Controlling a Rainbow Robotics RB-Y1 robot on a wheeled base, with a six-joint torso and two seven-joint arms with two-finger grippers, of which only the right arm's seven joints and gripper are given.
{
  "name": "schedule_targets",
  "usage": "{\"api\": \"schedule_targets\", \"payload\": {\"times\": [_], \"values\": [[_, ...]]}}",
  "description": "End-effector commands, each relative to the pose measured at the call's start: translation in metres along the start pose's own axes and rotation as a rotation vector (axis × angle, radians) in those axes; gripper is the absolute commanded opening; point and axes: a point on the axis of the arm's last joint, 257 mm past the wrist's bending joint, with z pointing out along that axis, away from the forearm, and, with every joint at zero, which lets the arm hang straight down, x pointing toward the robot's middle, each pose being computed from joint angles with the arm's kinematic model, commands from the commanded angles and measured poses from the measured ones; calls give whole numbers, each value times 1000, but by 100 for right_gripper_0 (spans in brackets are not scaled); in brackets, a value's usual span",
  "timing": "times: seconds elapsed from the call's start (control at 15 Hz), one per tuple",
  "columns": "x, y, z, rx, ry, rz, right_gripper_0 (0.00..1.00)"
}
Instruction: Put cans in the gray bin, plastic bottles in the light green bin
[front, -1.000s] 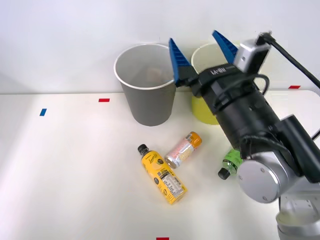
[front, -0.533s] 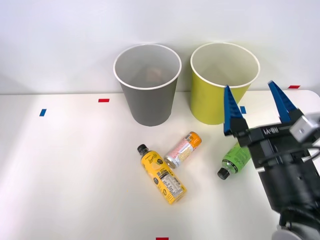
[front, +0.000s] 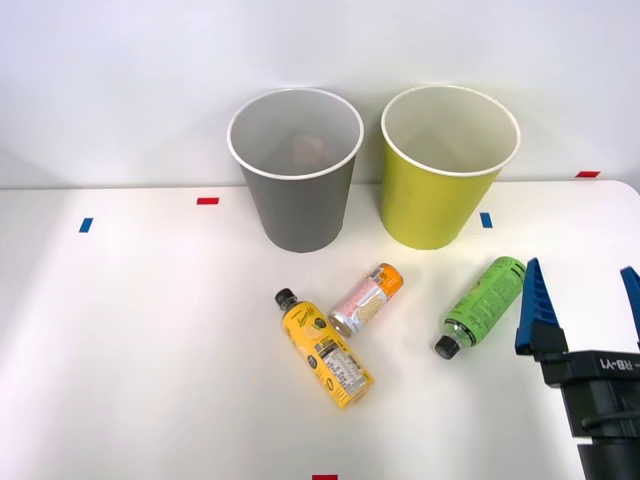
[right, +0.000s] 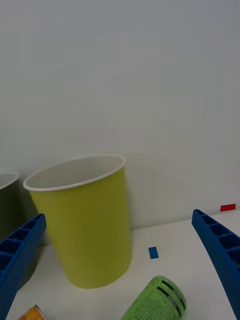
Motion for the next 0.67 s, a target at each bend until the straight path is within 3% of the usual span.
{"api": "schedule_targets", "payload": {"times": [0.07, 0.27, 0.4, 0.67], "values": [[17, -13, -19, 63, 63, 3, 100], [30, -20, -24, 95, 87, -14, 100], [35, -28, -21, 106, 79, -105, 100], [42, -29, -20, 104, 68, -35, 100]]}}
